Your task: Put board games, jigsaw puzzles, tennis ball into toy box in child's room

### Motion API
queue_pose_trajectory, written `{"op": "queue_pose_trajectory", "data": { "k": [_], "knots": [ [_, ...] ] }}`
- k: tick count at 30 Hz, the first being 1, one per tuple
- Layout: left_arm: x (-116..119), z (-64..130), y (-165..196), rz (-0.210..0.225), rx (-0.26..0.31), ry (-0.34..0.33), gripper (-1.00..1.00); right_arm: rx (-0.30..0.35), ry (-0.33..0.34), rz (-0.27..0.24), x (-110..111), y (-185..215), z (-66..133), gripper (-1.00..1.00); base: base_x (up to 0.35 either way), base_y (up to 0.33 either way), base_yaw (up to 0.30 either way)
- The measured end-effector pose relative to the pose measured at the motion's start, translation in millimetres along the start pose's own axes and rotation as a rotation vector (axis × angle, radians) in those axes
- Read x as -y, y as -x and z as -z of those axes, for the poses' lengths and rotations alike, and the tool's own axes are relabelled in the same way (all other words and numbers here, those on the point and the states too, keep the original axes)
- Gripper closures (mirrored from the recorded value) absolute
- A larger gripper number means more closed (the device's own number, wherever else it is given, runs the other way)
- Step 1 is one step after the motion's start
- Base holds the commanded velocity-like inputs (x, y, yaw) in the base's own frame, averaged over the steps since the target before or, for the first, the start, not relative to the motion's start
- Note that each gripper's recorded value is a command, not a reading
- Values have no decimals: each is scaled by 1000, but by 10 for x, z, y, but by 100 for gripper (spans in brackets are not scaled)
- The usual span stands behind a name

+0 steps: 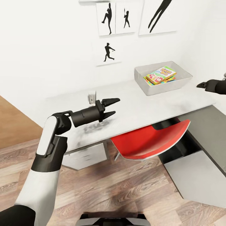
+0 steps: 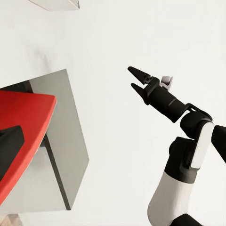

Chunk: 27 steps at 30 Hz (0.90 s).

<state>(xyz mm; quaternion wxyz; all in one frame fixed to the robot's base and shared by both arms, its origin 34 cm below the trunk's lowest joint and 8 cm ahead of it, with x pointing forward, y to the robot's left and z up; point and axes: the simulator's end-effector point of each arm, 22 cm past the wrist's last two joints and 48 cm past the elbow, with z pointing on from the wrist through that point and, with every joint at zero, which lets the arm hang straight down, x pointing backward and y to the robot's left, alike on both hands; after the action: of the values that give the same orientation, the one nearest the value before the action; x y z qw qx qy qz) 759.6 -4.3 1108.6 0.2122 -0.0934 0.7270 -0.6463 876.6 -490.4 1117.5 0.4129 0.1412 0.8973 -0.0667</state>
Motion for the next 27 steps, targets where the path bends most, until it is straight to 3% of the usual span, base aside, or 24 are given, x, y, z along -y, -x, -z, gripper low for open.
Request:
{"op": "queue_pose_trajectory", "data": {
  "k": [16,27],
  "knots": [
    [150,13,-13,-22,0,-5,-100,13,20,-42,252,-197,274,-100,-11,22,-171],
    [249,5,-43,-41,-4,-5,-100,-15,-5,-62,504,-479,359,-100,-1,3,-151]
  ]
}}
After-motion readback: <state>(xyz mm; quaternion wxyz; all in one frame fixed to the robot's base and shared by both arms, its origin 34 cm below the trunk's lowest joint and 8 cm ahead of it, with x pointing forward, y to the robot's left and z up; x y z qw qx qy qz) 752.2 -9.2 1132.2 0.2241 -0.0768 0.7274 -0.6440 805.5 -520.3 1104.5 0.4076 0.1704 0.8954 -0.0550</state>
